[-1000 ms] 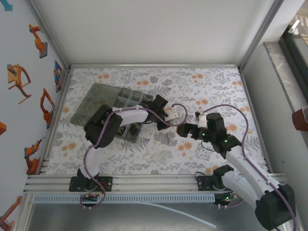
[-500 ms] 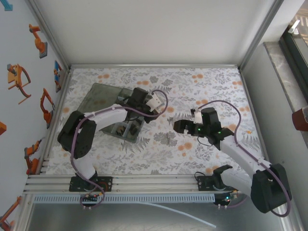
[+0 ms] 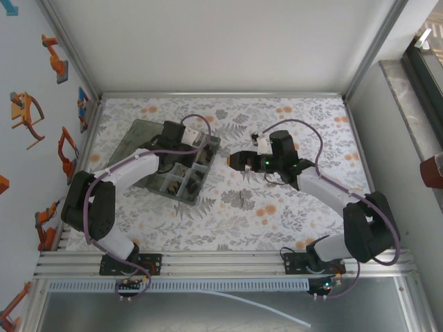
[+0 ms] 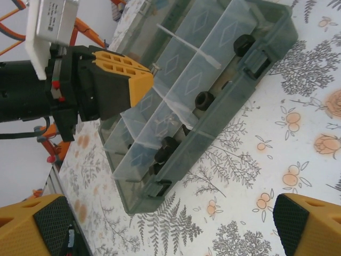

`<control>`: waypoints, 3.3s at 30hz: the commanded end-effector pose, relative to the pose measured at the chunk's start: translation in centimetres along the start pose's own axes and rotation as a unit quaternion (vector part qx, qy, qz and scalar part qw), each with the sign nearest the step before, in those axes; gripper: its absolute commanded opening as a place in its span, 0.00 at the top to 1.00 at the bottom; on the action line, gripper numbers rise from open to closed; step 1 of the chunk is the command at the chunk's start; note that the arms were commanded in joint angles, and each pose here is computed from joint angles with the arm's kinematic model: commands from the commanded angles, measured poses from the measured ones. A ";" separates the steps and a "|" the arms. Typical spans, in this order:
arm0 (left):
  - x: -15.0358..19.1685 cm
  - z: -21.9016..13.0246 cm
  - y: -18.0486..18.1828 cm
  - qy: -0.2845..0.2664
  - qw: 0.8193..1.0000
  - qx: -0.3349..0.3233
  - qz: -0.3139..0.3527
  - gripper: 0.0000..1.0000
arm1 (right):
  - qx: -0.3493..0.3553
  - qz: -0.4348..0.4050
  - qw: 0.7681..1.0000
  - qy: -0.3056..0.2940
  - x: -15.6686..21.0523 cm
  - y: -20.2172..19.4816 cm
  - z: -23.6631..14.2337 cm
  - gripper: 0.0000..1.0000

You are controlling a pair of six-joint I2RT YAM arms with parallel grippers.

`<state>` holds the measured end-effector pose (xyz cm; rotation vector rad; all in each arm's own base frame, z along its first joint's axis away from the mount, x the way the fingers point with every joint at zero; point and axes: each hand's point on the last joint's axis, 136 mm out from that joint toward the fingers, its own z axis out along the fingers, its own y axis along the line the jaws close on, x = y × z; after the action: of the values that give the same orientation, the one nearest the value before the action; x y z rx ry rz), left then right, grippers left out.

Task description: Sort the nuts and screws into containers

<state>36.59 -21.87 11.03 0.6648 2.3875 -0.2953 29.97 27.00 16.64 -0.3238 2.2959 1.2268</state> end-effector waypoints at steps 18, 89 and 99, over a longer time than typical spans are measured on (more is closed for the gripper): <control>-0.7 3.5 4.0 0.046 0.995 -0.063 -0.055 0.88 | -0.009 -0.012 1.000 -0.003 0.0 1.0 -0.5 0.01; 6.6 6.4 -18.2 0.260 0.957 -0.005 -0.132 0.93 | 0.107 0.014 0.994 0.023 10.8 -4.9 -6.0 0.00; -1.6 2.3 -10.8 0.132 0.975 0.027 -0.174 0.94 | 0.065 -0.004 0.998 0.015 5.6 -2.9 -2.7 0.01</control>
<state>31.56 -33.31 6.73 0.2958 2.8726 -0.3784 24.03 21.75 10.87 -0.2481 2.4651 1.0230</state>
